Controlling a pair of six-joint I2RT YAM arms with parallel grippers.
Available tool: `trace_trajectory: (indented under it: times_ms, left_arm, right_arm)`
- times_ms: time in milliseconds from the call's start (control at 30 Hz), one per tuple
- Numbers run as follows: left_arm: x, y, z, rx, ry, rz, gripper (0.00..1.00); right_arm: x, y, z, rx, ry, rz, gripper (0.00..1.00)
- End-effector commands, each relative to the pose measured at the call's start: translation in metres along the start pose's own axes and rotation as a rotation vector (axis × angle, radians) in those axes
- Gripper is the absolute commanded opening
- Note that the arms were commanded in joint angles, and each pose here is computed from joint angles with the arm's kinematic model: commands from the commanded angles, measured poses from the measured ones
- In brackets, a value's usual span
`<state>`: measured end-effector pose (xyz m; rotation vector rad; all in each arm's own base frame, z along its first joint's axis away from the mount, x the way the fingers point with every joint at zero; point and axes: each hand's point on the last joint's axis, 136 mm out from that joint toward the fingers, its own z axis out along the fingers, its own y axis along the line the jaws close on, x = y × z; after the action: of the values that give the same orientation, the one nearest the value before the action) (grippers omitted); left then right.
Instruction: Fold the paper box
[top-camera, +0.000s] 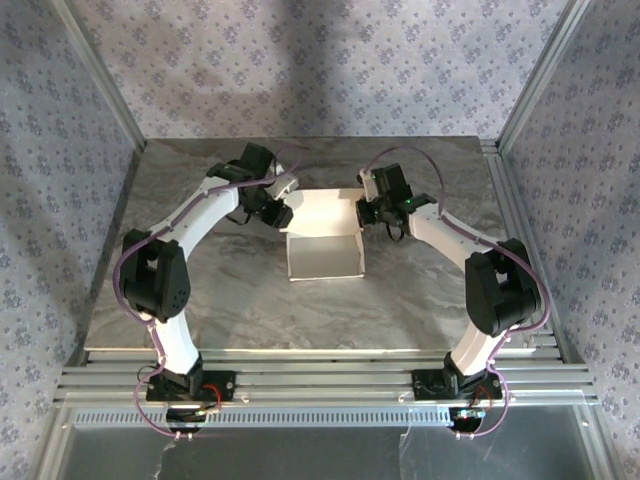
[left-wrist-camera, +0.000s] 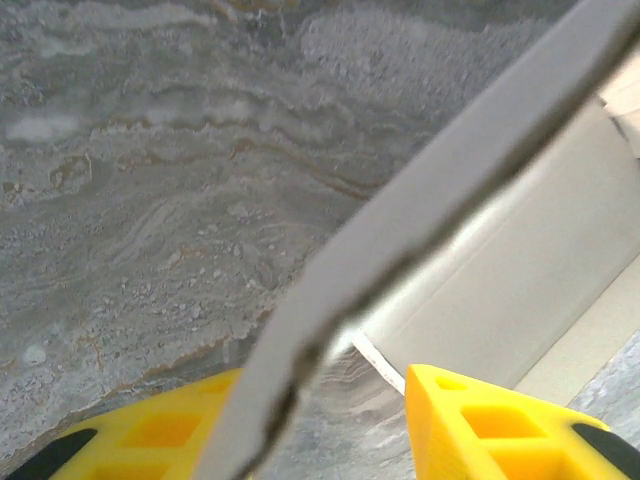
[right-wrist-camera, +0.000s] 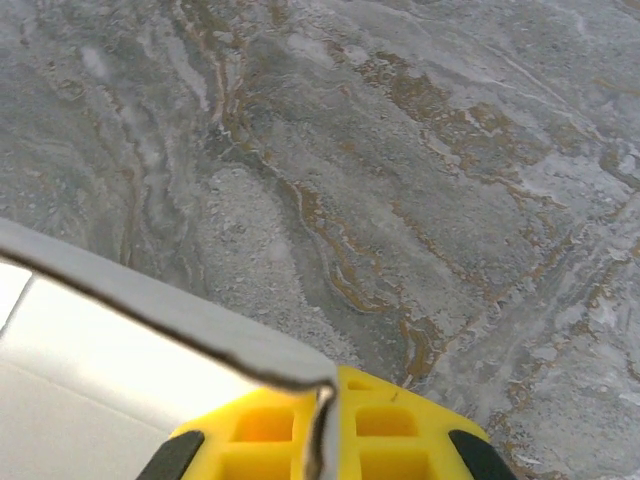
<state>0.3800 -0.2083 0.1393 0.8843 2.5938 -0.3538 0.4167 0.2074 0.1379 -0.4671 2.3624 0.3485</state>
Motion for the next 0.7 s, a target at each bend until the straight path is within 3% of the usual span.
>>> trace_trajectory:
  times_ms: [0, 200, 300, 433, 667]
  left_arm:
    - [-0.008, 0.005, -0.001, 0.007, -0.044, 0.037, 0.42]
    - [-0.019, 0.009, 0.015, 0.037, -0.072, 0.011, 0.40]
    - [-0.021, 0.024, 0.020, -0.038, -0.066, 0.013, 0.39]
    - [-0.041, 0.051, 0.008, -0.100, -0.148, -0.026, 0.43]
    - [-0.072, 0.057, -0.013, 0.266, -0.336, -0.056, 0.43]
  right_arm:
    - [-0.008, 0.007, -0.003, -0.060, -0.016, -0.036, 0.00]
    - [-0.008, 0.004, -0.002, -0.078, -0.007, -0.033, 0.00]
    - [-0.009, 0.007, -0.001, -0.096, -0.006, -0.047, 0.00]
    - [-0.007, 0.010, 0.001, -0.127, 0.012, -0.070, 0.00]
    - [-0.005, 0.023, -0.011, -0.310, 0.060, -0.165, 0.00]
